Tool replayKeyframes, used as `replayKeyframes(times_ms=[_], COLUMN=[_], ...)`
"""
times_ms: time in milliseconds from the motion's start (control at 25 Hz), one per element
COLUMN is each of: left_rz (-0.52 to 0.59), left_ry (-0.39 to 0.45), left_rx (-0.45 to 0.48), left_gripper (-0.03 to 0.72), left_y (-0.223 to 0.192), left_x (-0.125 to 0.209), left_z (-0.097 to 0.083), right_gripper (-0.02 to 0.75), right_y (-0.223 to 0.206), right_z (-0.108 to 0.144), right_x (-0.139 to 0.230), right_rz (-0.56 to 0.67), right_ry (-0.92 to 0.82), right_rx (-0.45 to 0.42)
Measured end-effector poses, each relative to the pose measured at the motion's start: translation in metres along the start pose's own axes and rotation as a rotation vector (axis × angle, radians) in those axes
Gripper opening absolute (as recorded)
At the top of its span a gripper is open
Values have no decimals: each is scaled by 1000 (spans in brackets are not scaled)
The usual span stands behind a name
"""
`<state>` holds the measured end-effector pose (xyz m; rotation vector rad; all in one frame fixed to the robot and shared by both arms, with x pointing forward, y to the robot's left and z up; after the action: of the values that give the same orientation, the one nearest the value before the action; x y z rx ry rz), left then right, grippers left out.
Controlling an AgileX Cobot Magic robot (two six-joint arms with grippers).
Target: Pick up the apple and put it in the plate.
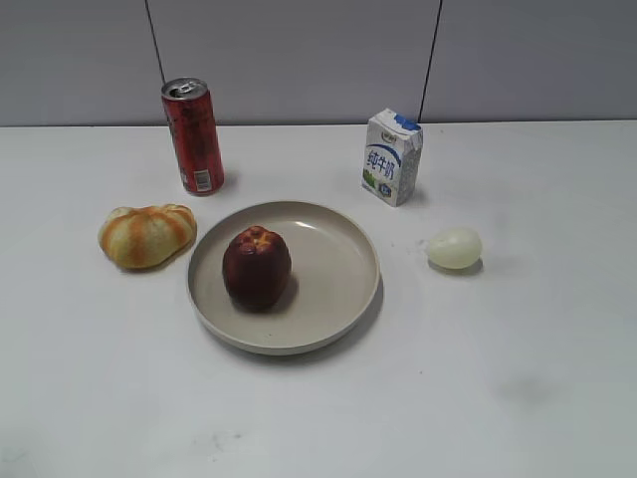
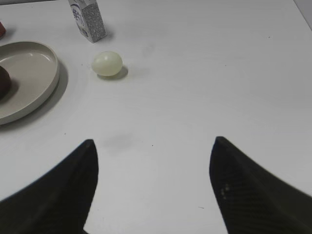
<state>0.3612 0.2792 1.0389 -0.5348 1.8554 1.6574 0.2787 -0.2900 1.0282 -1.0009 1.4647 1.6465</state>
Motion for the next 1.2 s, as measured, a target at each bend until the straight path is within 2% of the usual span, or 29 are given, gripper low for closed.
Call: replayKeyframes(times_ms=[120, 320, 680, 920, 1200], left_rz=[-73, -217, -226, -233, -386], left_ry=[-10, -43, -55, -56, -67], left_rx=[-8, -54, -86, -87, -99], left_gripper=[661, 645, 615, 510, 410], left_y=[11, 29, 30, 30, 50], left_x=[26, 48, 55, 56, 66], left_z=[-2, 1, 5, 5, 2], right_gripper=[571, 571, 571, 571, 571], right_y=[0, 0, 0, 0, 0], right_z=[0, 0, 0, 0, 0], right_x=[0, 0, 0, 0, 0], right_rz=[0, 0, 0, 0, 0], right_ry=[0, 0, 0, 0, 0], right_rx=[0, 0, 0, 0, 0])
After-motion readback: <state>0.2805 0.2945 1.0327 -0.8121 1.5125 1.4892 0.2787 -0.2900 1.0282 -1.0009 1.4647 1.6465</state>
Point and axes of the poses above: a point on each arm's last joint axis where the gripper is mounted, y pointing back along that axis away from the gripper, z along the wrist's bending axis when the last joint is at zero, x = y × z, the point moved 5 cm from there along -y, pointing out along that axis toward the gripper, and after that the axes turned 4 degrees about y, right-handed, at the moved point
